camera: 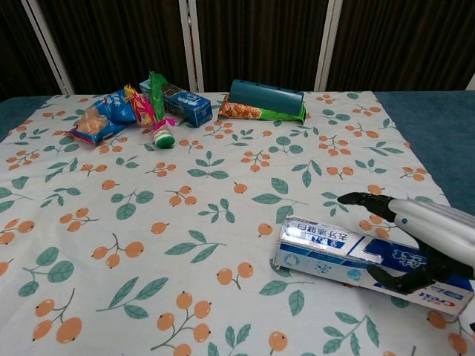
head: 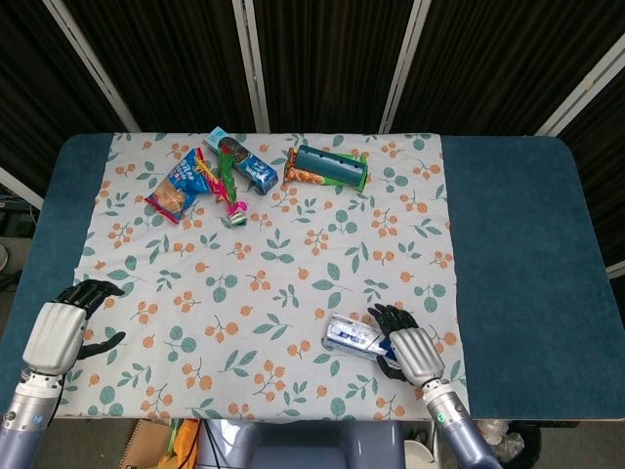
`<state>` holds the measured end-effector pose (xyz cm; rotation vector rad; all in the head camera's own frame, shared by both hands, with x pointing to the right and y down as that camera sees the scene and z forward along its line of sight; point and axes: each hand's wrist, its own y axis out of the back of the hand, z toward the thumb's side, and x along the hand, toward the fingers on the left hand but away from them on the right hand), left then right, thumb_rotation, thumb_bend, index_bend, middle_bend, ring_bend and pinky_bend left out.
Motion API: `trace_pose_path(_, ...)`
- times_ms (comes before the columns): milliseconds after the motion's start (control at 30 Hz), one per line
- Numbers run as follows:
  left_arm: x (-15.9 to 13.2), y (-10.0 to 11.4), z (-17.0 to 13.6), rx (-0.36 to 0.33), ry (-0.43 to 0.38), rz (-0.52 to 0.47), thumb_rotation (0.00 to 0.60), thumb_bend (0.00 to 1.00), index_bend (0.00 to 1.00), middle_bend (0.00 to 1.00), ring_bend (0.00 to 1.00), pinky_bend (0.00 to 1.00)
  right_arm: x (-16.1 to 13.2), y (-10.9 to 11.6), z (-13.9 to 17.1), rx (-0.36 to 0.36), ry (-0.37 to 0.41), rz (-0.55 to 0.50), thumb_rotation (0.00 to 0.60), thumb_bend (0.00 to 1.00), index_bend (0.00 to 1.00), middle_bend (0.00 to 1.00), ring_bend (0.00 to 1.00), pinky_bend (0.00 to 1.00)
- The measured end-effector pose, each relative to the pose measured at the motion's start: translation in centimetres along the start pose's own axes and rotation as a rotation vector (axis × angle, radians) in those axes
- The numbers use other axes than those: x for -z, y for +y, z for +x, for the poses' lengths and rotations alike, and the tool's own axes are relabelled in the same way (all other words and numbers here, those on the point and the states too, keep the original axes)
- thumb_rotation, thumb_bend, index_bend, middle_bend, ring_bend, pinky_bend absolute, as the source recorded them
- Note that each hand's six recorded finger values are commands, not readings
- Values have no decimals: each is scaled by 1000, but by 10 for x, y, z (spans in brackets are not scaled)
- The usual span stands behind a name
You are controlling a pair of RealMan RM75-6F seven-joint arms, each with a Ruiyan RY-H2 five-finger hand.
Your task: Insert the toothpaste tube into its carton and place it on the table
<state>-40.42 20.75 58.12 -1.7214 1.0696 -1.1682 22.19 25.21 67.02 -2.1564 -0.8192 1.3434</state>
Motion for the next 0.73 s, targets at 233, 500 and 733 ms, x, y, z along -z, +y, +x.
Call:
trace_pose_path(233, 8, 2, -4, 52, 41, 23, 600, 36, 201, 140, 110, 174, 17, 43, 18, 65, -26, 69, 600, 419, 0, 57, 0, 67)
trace_pose_path(500, 21, 11, -20, 133, 107, 76, 600, 26, 96, 27, 18, 66, 70, 94, 75, 142, -117, 197, 600, 419, 0, 6, 0, 8)
trace_pose_path(733, 30, 15, -32, 164, 153, 141, 600, 9, 18, 0, 0, 0, 105, 112, 126, 218, -177, 328, 600, 418, 0, 0, 0, 0)
